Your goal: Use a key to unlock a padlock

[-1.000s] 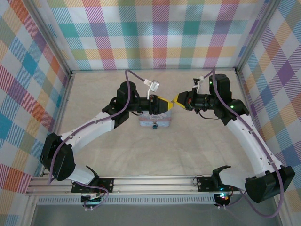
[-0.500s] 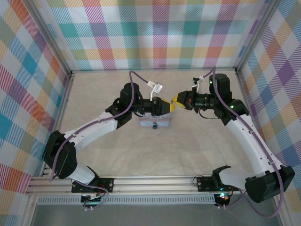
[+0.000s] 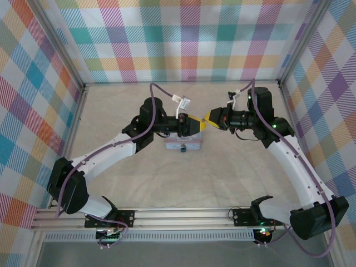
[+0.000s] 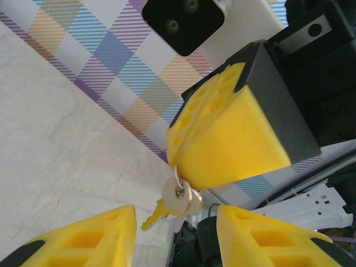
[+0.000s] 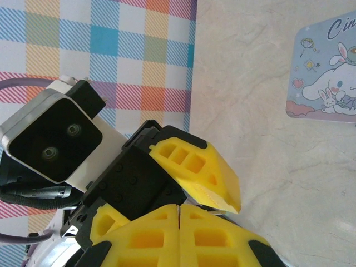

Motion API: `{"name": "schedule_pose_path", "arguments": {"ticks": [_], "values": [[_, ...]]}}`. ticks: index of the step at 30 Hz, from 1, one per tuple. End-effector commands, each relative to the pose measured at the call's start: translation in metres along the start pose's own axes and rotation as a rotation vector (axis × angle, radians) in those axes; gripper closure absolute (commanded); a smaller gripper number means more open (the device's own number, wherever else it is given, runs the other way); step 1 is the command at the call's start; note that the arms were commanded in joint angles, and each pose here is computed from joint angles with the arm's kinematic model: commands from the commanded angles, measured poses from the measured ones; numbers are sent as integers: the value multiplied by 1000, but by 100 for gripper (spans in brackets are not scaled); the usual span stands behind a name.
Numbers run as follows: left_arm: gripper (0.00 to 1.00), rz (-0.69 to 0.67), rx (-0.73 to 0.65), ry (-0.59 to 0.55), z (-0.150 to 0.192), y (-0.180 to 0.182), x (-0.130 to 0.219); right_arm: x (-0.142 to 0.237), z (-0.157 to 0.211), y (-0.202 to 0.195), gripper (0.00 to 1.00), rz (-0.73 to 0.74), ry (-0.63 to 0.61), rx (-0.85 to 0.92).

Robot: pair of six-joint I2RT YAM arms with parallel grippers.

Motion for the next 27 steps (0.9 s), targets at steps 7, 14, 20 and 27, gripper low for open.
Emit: {"name": "schedule_pose_path", "arguments": {"ticks": [7, 14, 20, 27], "values": [[61, 42, -44, -29, -14, -12, 3, 2, 6, 6, 99, -29, 22, 23], [73, 8, -54, -28, -12, -11, 8, 3, 6, 5, 98, -18, 21, 34], [84, -6, -56, -26, -12, -10, 11, 3, 6, 6, 97, -19, 25, 38], [87, -16, -54, -24, -12, -8, 13, 5, 8, 7, 97, -21, 28, 45]]}}
Point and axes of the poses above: each hand's point on the last joint's axis, 136 mm out from that joint toward the fingers, its own x axis back along the fingers, its own y axis along the line the jaws close on, z = x × y, the point moved 4 cm from there along x, back along the fingers, and after that the axes turned 2 degrees about x, right-handed, at the moved point
